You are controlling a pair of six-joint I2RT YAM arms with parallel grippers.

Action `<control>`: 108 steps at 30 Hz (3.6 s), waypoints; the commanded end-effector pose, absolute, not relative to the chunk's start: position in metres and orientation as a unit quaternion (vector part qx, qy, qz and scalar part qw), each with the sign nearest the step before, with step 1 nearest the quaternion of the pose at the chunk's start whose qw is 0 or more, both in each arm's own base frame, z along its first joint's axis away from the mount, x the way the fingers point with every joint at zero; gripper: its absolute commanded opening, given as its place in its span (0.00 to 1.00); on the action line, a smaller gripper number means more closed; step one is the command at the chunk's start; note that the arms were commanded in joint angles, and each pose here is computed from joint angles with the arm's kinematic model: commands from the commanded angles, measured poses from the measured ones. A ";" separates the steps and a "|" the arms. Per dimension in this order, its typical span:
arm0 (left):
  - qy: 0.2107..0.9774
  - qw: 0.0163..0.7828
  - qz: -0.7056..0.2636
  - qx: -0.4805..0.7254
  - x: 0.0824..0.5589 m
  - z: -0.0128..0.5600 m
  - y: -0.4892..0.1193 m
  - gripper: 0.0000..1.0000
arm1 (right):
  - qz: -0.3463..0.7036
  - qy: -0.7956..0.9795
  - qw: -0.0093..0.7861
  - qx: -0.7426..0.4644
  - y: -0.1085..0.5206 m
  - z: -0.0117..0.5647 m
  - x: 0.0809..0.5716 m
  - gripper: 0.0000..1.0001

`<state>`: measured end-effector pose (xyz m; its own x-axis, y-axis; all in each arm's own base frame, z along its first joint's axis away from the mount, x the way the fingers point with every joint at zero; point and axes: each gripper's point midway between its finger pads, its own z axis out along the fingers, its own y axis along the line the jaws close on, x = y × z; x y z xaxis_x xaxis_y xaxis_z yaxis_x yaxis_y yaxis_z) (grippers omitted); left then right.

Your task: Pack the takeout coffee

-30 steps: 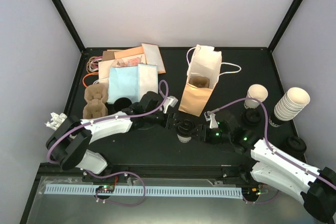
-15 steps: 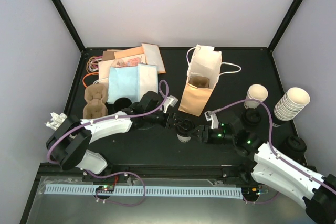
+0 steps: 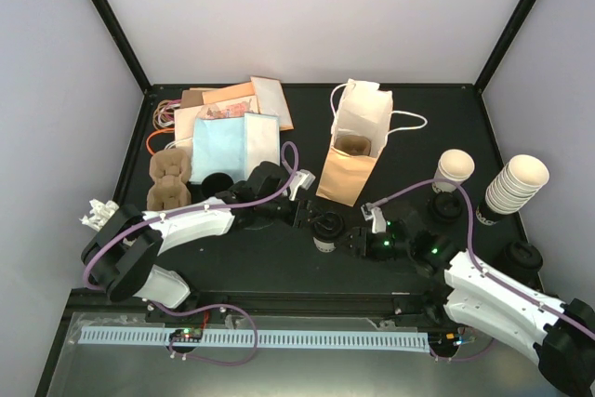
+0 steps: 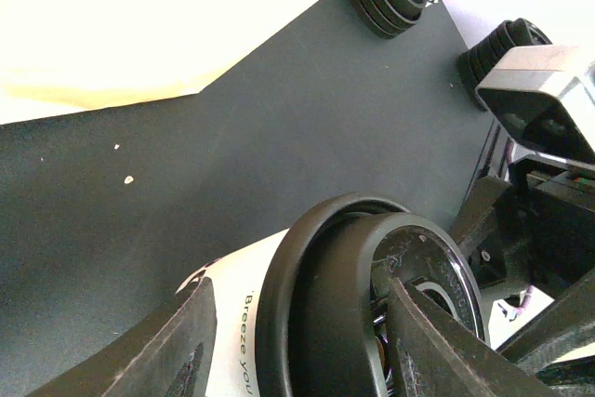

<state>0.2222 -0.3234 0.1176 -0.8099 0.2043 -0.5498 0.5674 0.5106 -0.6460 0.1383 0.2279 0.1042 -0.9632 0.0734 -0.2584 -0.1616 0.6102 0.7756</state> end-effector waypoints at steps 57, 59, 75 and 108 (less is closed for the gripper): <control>0.882 0.167 -0.378 0.226 0.214 0.073 -0.305 0.51 | 0.285 0.953 -0.001 0.100 0.165 -0.011 0.105 0.42; 0.882 0.167 -0.378 0.226 0.213 0.073 -0.305 0.51 | 0.275 0.956 -0.009 0.099 0.163 -0.015 0.102 0.42; 0.881 0.166 -0.379 0.228 0.214 0.075 -0.307 0.51 | 0.333 0.940 0.025 0.066 0.188 0.031 0.123 0.40; 0.884 0.177 -0.366 0.230 0.221 0.083 -0.306 0.50 | 0.453 0.883 0.122 0.028 0.215 0.117 0.170 0.39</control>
<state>0.2273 -0.3241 0.1167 -0.7959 0.2257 -0.5617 0.5848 0.5270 -0.6167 0.1635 0.2102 0.1033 -0.9760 0.1551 -0.1529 -0.0219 0.6287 0.7773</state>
